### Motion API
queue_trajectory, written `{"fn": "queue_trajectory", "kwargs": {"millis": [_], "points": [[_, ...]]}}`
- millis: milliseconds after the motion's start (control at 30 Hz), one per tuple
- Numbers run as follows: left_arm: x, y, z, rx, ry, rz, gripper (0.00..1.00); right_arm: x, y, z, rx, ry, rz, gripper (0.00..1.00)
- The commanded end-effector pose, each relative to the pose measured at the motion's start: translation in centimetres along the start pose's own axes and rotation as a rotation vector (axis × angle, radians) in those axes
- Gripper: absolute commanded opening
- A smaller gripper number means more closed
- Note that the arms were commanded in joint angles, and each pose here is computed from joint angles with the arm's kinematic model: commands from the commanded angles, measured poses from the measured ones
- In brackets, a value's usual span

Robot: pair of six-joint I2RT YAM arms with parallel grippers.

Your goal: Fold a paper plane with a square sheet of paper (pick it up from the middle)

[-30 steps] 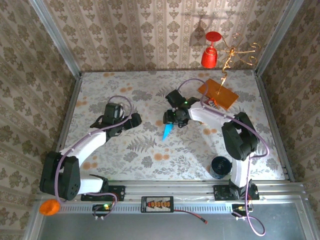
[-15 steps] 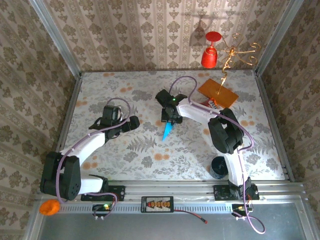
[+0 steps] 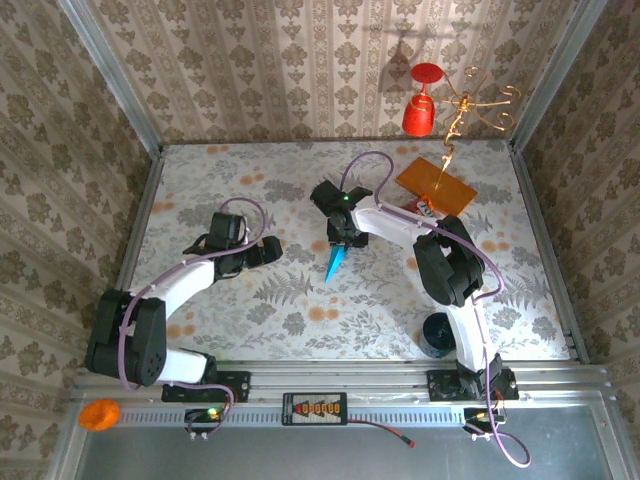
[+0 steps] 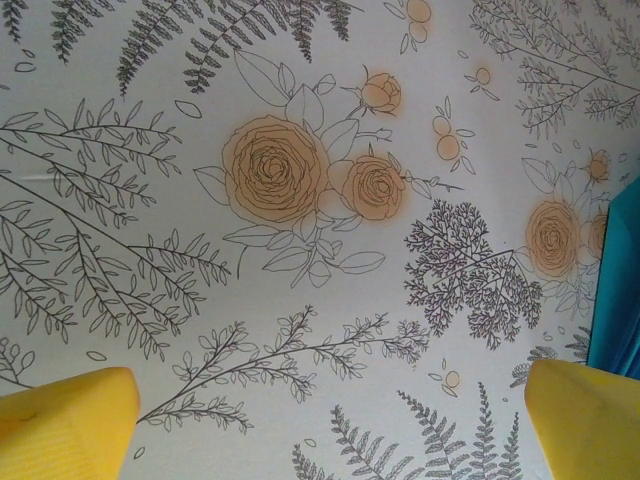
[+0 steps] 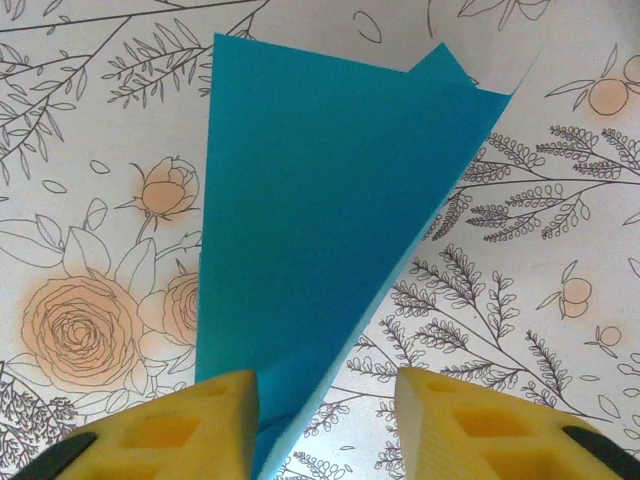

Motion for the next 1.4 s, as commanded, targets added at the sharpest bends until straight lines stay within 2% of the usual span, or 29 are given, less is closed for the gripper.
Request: {"fn": "queue_trajectory", "kwargs": {"millis": [0,167,333,667,933,1067,1200,1367], "points": [[-1.0,0.2,-0.3,0.017,-0.021,-0.007,1.00,0.0,0.4,-0.9,0.042,-0.031,-0.012,0.37],[-1.3,0.4,-0.5,0.011,-0.021,-0.012,1.00,0.6,-1.1,-1.1,-0.055,-0.138,0.036,0.27],[-1.5,0.7,-0.6,0.013,-0.022,-0.022,1.00,0.4,-0.9,-1.7,-0.053,-0.174,0.027,0.20],[-1.6,1.2,-0.6,0.013,-0.017,-0.029,1.00,0.0,0.6,-2.7,-0.092,-0.222,-0.016,0.17],[-1.5,1.4,-0.8,0.029,0.001,-0.031,1.00,-0.3,1.4,-2.2,-0.144,-0.178,-0.030,0.06],[-1.8,1.8,0.2,0.036,0.073,-0.066,1.00,-0.9,3.7,-0.1,-0.330,-0.087,-0.040,0.07],[-2.3,2.4,1.3,0.059,0.150,-0.105,1.00,-1.4,6.3,2.9,-0.592,-0.011,-0.051,0.08],[-2.6,3.0,1.4,0.077,0.177,-0.137,1.00,-0.7,6.3,5.3,-0.797,0.038,0.020,0.08]]}}
Point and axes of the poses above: each hand's point on the last joint's axis, 136 mm out from that joint toward the fingers, its own y axis back along the fingers, its own z axis along the line the jaws close on, x = y × z, the point moved 6 cm from there along y, back along the fingers, and after that the axes turned 3 degrees about -y, right-handed, at the moved point
